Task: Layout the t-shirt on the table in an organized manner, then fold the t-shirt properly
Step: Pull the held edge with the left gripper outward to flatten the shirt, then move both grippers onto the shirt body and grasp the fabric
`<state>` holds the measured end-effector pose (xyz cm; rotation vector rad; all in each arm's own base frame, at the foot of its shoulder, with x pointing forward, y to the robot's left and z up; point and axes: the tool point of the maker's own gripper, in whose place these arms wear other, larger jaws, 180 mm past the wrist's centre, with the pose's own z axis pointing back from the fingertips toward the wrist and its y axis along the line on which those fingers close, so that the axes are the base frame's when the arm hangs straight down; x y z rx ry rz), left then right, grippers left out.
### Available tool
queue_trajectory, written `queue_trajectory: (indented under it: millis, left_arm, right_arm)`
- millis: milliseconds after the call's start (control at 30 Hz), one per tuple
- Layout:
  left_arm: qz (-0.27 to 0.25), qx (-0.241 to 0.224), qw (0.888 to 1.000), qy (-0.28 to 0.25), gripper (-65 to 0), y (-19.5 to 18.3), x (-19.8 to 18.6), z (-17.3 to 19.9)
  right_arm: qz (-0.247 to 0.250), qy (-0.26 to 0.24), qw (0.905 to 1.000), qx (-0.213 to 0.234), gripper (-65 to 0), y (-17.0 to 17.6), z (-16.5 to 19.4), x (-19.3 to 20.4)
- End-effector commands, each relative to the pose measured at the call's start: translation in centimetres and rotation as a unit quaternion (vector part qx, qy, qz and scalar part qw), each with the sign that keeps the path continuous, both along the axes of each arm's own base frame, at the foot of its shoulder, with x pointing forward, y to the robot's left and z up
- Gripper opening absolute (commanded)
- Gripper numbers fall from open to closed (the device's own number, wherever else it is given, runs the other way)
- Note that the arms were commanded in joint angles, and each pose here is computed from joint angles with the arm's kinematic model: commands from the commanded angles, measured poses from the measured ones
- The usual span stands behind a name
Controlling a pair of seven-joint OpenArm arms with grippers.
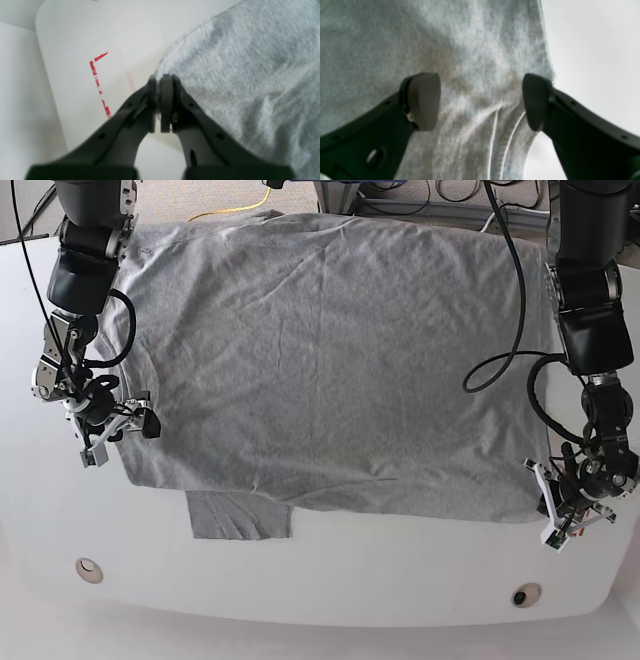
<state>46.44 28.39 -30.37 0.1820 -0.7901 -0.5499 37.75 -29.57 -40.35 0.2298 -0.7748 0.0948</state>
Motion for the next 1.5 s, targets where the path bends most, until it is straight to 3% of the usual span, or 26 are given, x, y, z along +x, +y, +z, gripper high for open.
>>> queue_trajectory:
  millis: [0, 133, 233, 400, 467, 600, 700, 867, 1067, 1233, 1467]
  left_arm:
    - [0.005, 0.002, 1.0, -0.027, -65.0, 0.9, 1.1, 1.8]
    - [0.007, 0.003, 1.0, -0.028, -63.1, 1.1, 1.5, 1.9]
    - [0.009, 0.0, 1.0, -0.025, -55.0, 1.2, 1.6, 1.7]
    - [0.015, -0.008, 1.0, -0.016, -32.8, 1.6, 1.8, 1.3]
    - [0.018, -0.011, 1.0, -0.018, -19.4, 1.7, 2.1, 1.7]
    - [0.031, -0.005, 0.999, -0.015, -0.3, 3.5, 2.1, 2.2]
    - [0.025, -0.01, 0.999, -0.038, 0.0, 3.6, 3.2, 3.7]
    - [0.018, 0.02, 0.999, -0.037, 0.0, 5.0, 3.0, 4.4]
    - [0.026, 0.019, 0.998, -0.056, 0.0, 5.5, 3.1, 5.7]
    - [0.039, 0.039, 0.997, -0.05, 0.0, 6.0, 0.4, 4.8]
    - [-0.014, 0.043, 0.998, -0.048, 0.0, 0.9, -3.4, 2.2]
  right_arm:
    - [-0.003, -0.038, 0.9993, -0.006, -16.0, -1.0, 2.5, 1.6]
    - [-0.003, -0.038, 0.9993, -0.006, -16.0, -1.0, 2.5, 1.6]
    - [-0.003, -0.038, 0.9993, -0.006, -16.0, -1.0, 2.5, 1.6]
    - [-0.003, -0.038, 0.9993, -0.006, -16.0, -1.0, 2.5, 1.6]
    - [-0.003, -0.038, 0.9992, -0.006, -16.0, -1.0, 2.5, 1.6]
    - [-0.003, -0.038, 0.9992, -0.006, -16.0, -1.0, 2.5, 1.6]
    - [-0.003, -0.039, 0.9992, -0.007, -16.0, -1.0, 2.6, 1.6]
    - [0.004, -0.052, 0.9985, -0.016, -16.0, -0.9, 3.7, 2.1]
    - [0.03, -0.066, 0.9957, -0.057, -16.0, -0.5, 6.8, 2.8]
    - [0.057, -0.096, 0.9884, -0.103, -16.0, 0.6, 10.6, 3.3]
    - [0.092, -0.128, 0.979, -0.13, -16.2, 4.6, 13.5, 2.7]
